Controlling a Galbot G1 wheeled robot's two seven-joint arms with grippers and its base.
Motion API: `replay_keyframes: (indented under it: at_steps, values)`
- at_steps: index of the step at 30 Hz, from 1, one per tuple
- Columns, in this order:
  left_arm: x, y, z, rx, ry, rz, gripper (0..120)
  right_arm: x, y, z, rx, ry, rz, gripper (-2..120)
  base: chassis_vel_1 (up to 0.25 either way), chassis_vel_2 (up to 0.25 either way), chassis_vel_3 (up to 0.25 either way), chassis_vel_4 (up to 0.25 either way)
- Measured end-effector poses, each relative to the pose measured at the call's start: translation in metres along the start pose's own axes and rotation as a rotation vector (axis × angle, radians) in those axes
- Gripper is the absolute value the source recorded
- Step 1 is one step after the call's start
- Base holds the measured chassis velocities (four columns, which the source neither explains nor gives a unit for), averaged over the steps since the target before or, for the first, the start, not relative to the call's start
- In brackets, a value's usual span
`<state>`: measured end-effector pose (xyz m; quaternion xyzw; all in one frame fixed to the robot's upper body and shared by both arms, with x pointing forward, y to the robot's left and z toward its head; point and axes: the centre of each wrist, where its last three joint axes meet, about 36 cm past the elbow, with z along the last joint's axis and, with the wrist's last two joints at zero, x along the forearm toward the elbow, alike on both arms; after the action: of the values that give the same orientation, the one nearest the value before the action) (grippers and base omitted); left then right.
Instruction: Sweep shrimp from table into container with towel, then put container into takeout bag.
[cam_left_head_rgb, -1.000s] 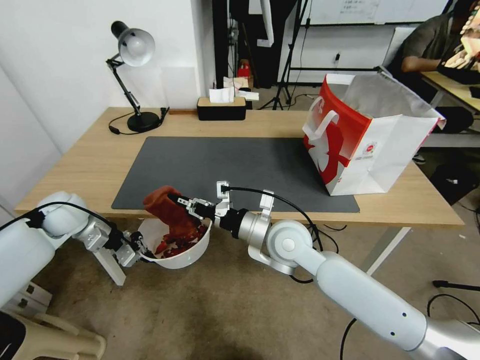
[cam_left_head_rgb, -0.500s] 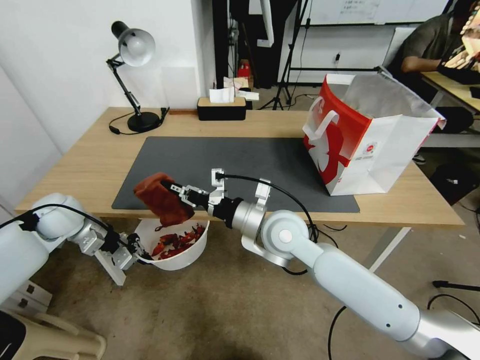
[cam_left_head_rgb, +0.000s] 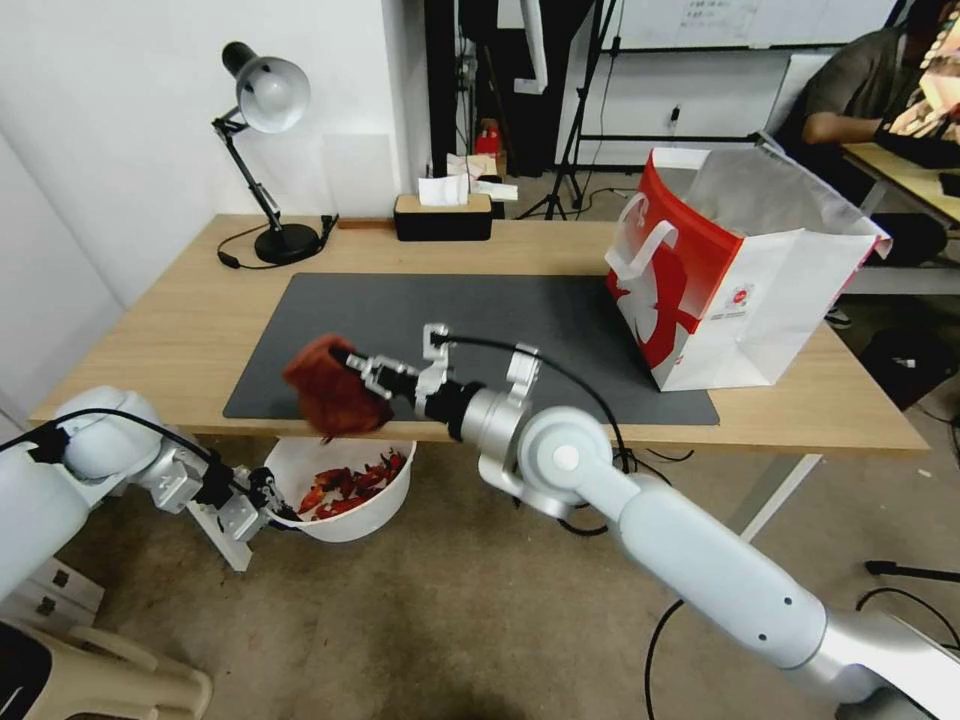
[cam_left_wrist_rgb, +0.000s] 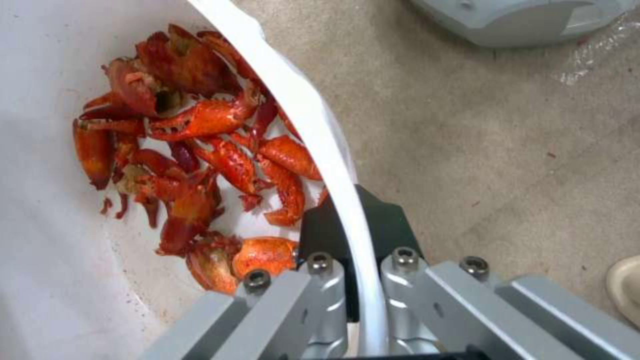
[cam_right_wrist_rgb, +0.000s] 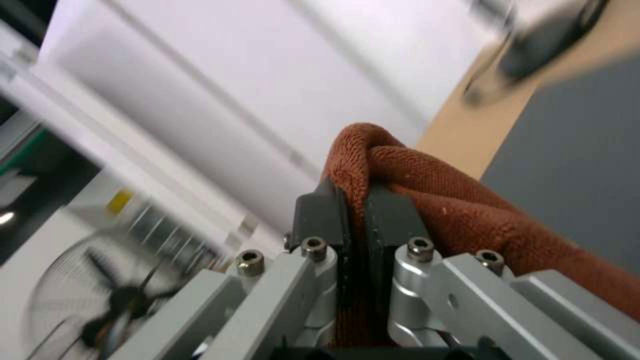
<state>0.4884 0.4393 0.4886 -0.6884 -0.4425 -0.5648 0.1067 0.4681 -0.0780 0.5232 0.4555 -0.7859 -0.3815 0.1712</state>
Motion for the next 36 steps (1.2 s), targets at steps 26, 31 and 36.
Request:
replay_keyframes:
  at_steps: [26,31,36]
  values:
    - [0.000,-0.005,-0.007,-0.010,-0.007,0.009,0,0.023,-0.063,-0.027,0.620,-0.192,0.759,36,0.000,0.000,0.000,0.000]
    - [0.002,-0.005,-0.007,-0.008,-0.002,0.012,0,0.027,-0.062,-0.027,0.658,-0.183,0.799,51,0.000,0.000,0.000,0.000]
    - [0.007,-0.004,-0.007,-0.006,0.010,0.012,0,0.037,-0.065,-0.027,0.700,-0.136,0.843,70,0.000,0.000,0.000,0.000]
